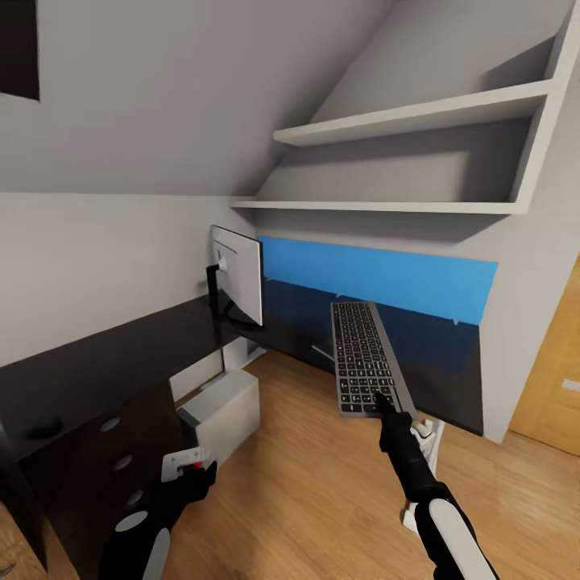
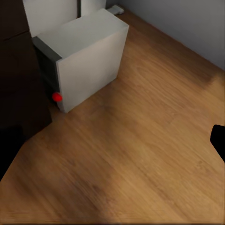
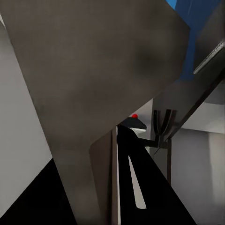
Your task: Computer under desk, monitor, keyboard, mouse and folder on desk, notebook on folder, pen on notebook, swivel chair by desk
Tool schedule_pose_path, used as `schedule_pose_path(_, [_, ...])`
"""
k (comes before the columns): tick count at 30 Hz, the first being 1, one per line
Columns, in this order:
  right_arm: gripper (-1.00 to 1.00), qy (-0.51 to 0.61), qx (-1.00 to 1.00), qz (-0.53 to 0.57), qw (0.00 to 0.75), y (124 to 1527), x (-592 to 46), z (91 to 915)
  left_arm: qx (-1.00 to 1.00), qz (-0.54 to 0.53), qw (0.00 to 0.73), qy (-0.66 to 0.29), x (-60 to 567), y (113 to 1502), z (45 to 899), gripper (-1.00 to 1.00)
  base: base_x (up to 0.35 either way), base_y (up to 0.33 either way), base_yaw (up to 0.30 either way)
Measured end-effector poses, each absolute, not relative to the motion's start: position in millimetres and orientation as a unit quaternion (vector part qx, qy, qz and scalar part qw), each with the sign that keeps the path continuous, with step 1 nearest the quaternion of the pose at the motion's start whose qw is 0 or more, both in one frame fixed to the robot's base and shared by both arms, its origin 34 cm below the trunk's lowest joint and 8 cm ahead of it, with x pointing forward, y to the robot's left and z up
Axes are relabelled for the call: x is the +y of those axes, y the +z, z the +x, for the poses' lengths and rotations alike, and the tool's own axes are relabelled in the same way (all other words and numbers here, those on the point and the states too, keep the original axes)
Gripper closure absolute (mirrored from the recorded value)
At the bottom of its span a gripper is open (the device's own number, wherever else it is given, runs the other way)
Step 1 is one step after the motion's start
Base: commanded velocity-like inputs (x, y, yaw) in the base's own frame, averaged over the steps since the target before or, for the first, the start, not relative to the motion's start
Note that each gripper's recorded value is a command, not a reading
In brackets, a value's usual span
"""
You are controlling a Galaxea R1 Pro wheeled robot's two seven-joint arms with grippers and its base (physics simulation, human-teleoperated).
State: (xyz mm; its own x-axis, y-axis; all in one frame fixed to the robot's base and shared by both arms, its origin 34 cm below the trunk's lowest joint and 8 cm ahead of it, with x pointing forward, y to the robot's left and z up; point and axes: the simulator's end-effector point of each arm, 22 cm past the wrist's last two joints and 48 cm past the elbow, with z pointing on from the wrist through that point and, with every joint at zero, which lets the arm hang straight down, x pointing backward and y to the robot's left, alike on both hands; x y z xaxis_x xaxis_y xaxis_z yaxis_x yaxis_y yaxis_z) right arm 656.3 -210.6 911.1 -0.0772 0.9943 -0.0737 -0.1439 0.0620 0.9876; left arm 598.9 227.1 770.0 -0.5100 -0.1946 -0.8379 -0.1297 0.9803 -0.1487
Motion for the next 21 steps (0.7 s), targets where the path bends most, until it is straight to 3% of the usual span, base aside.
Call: schedule_pose_path(21, [1.0, 0.536, 0.499, 0.425, 0.531, 911.9, -211.7, 656.1, 0.868, -0.093, 0.486, -0.033, 227.1, 770.0, 598.9, -1.0, -0.178, 0.0, 0.0])
